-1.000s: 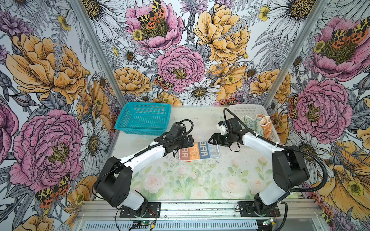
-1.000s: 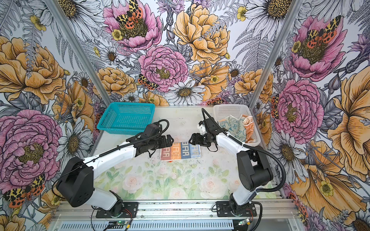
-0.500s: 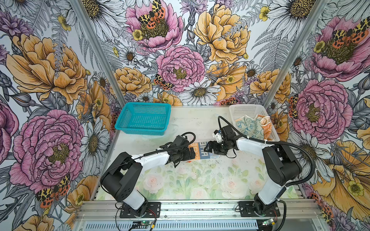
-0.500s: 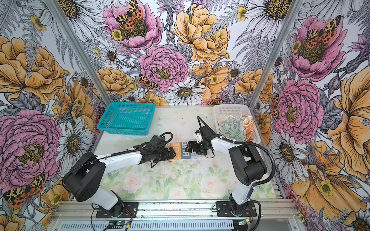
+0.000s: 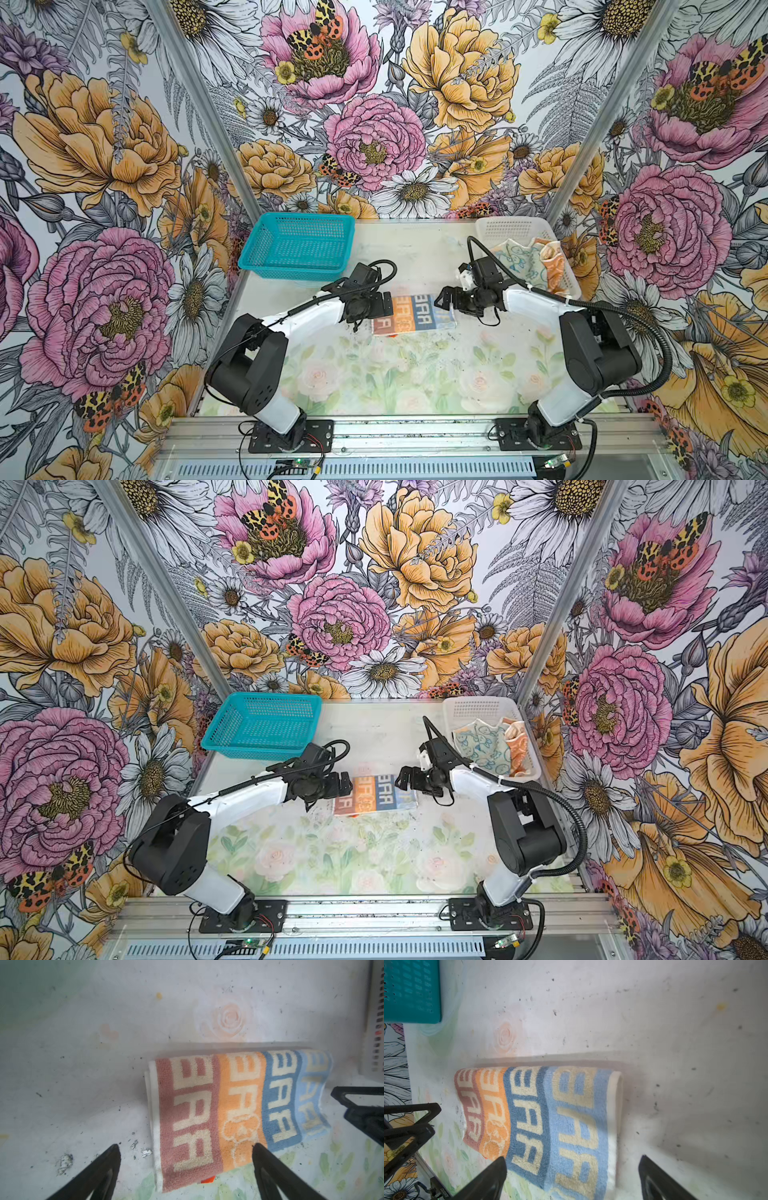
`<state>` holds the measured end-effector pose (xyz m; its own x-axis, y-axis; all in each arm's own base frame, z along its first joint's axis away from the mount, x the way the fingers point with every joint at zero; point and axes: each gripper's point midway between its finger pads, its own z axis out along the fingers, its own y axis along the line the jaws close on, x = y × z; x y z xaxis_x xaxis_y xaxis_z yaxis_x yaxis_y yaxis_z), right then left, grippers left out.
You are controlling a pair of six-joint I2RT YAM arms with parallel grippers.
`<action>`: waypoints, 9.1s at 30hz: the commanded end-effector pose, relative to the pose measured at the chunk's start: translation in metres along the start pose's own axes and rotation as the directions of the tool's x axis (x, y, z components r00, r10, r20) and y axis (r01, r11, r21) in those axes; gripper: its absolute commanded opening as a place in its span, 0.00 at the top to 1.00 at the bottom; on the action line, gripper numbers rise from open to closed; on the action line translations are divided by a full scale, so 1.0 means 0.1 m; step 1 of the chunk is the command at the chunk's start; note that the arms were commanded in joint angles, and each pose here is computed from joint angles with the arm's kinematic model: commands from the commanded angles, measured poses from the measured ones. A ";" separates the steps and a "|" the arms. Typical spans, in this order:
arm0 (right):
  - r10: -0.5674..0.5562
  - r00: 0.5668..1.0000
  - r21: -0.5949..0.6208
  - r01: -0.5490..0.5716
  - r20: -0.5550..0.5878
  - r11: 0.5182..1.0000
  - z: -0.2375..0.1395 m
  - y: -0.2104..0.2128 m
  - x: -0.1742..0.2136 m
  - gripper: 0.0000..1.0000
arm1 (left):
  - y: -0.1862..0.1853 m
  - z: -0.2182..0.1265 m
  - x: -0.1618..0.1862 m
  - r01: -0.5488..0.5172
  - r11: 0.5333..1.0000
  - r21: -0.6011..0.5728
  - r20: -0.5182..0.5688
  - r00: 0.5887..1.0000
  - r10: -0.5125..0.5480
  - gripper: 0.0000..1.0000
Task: Fold and stack the towels
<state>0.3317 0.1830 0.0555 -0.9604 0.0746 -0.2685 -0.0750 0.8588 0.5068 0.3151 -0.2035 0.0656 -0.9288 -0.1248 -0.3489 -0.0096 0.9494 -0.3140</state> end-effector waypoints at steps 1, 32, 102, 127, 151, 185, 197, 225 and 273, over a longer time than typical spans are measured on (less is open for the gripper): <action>-0.010 1.000 0.054 0.012 -0.030 0.998 0.08 -0.13 0.11 0.01 | 0.02 0.07 0.02 -0.032 0.999 -0.024 -0.034 0.999 0.031 0.03; 0.010 1.000 0.024 -0.009 -0.003 1.000 0.23 0.03 0.14 0.01 | -0.10 0.42 0.09 -0.180 0.978 -0.105 -0.164 0.973 0.162 1.00; -0.242 0.937 -0.268 0.308 0.252 0.913 0.04 2.13 -1.26 0.01 | 2.61 -0.17 -2.63 -0.424 0.571 -0.703 -0.248 0.898 0.363 1.00; -0.251 0.940 -0.213 0.301 0.231 0.930 -0.09 2.02 -1.11 0.01 | 3.06 -0.34 -2.83 -0.307 0.516 -0.800 -0.177 0.942 0.286 0.39; 0.049 0.851 0.281 -0.227 0.523 0.933 -1.85 -0.58 -1.61 0.01 | 0.12 -1.51 -3.10 -0.298 0.597 -0.745 0.219 0.735 0.641 0.01; 0.194 0.854 0.376 -0.402 0.483 0.835 -1.66 -1.72 -1.56 1.00 | -2.47 -0.57 -1.53 -0.660 0.685 -0.309 0.391 0.568 0.724 0.01; -0.084 0.844 0.269 -0.073 0.530 0.960 -2.27 0.18 -1.69 1.00 | -2.02 -1.43 -1.43 -0.516 0.822 -0.241 0.538 0.634 0.556 0.01; -0.106 0.982 0.166 0.079 0.159 0.983 -0.47 0.62 -0.97 0.32 | -0.43 -1.34 -0.91 -0.113 0.988 0.102 0.461 0.886 0.054 0.01; -0.385 0.921 0.199 0.368 0.053 0.908 0.21 1.45 -0.39 0.12 | 0.27 -0.91 -0.75 0.172 0.948 0.268 0.255 0.936 -0.242 0.01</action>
<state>0.3752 0.2889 0.1224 -0.8551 -0.2042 -0.4765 -0.3403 0.9145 0.2189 0.3537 -0.1456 0.1529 -0.7796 -0.3818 -0.4964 -0.0803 0.8471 -0.5254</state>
